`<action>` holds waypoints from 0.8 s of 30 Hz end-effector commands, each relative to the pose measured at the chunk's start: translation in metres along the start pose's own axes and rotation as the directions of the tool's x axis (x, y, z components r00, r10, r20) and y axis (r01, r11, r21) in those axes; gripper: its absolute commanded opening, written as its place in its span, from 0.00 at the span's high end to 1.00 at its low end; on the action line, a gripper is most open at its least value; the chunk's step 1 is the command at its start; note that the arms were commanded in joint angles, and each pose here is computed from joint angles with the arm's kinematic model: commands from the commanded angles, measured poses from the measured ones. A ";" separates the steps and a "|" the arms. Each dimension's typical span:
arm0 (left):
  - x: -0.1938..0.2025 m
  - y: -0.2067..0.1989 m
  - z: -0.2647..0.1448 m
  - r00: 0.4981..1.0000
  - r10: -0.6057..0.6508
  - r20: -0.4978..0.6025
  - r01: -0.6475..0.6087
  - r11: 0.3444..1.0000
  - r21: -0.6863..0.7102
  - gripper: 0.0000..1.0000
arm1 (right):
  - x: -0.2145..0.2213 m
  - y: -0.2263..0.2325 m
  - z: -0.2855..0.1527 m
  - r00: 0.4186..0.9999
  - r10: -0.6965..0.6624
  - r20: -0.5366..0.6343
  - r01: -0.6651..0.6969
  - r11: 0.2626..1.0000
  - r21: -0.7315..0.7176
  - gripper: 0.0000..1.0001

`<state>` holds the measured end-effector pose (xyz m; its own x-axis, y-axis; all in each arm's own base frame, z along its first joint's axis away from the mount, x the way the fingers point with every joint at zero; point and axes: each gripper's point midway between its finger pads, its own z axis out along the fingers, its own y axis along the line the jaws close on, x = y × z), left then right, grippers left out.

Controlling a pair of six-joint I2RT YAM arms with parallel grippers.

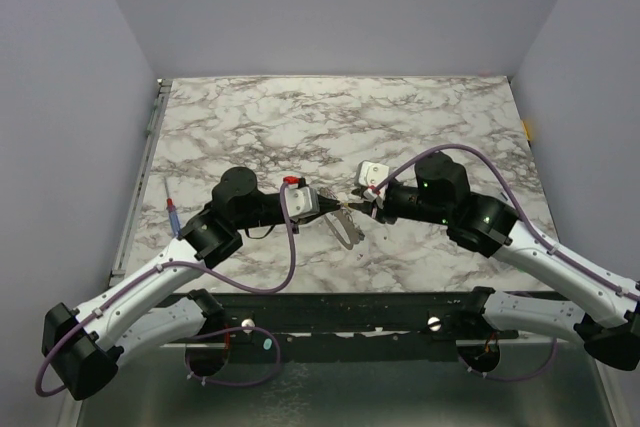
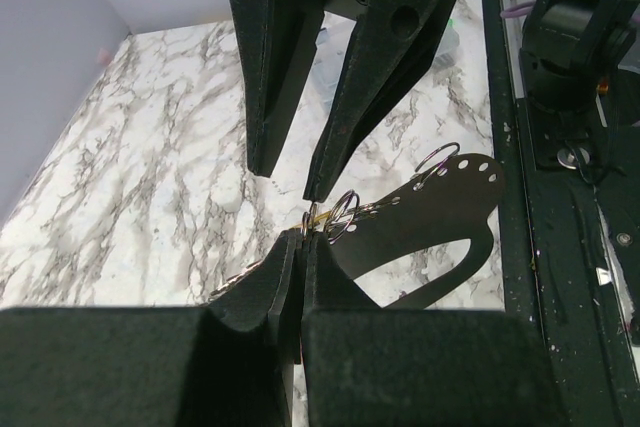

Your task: Put the keys on the keyring

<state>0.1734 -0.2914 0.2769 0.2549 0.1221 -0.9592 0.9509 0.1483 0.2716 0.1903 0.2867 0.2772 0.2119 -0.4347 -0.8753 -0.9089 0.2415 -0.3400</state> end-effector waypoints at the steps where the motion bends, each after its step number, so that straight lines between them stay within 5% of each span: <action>1: -0.021 0.002 -0.002 0.998 0.037 0.057 -0.036 0.999 -0.007 1.00 | -0.008 0.004 0.004 0.999 -0.009 0.034 0.009 1.000 -0.026 0.66; 24: -0.023 0.010 -0.004 0.998 0.041 0.057 -0.038 0.998 -0.054 1.00 | -0.013 0.026 -0.003 0.999 0.037 0.038 -0.032 0.989 -0.144 0.58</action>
<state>0.1726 -0.2892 0.2800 0.2531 0.1173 -0.9603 0.9497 0.1592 0.2698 0.1762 0.2926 0.2728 0.2044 -0.4199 -0.8843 -0.9392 0.1706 -0.2980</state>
